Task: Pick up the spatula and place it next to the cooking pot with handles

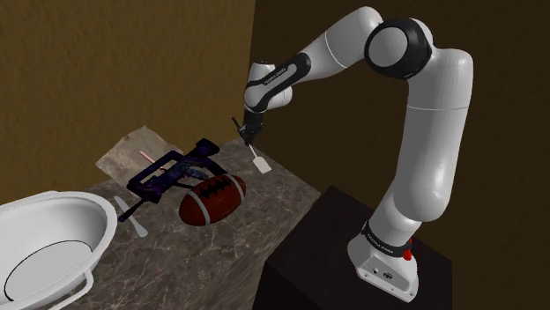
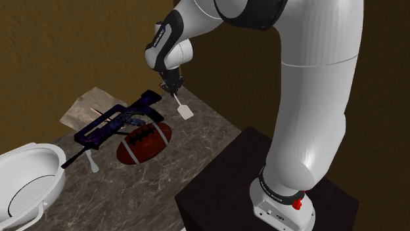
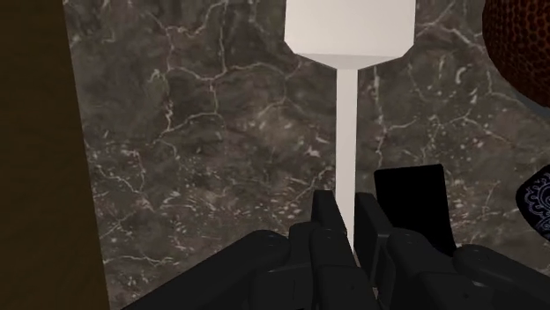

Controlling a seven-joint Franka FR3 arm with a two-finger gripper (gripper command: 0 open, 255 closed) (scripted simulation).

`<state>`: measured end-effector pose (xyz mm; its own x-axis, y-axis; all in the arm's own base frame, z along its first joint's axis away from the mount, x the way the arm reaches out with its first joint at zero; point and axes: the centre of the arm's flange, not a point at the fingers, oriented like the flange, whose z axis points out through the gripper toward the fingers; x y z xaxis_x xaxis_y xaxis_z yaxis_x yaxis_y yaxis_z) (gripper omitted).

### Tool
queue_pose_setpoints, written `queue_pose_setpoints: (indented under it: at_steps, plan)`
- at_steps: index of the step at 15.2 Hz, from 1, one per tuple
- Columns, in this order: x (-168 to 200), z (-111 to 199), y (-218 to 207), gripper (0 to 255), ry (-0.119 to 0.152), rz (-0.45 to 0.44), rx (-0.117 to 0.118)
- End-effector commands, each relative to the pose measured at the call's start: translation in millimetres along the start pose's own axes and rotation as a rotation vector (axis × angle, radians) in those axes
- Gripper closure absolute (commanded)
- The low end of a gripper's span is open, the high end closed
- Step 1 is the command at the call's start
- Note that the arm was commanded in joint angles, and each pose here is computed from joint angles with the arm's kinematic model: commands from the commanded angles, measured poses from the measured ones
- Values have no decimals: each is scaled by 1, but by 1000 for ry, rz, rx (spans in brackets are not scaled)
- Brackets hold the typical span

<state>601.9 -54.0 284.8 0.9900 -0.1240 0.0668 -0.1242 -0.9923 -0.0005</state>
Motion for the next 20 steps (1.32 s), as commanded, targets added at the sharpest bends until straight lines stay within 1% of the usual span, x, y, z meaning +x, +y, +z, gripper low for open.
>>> queue_pose_setpoints:
  at_steps: [1,5,20]
  plan:
    - [0,-10,-1,255,0,0,0]
    - [2,-31,-1,255,0,0,0]
    - [-86,-37,-178,255,0,0,0]
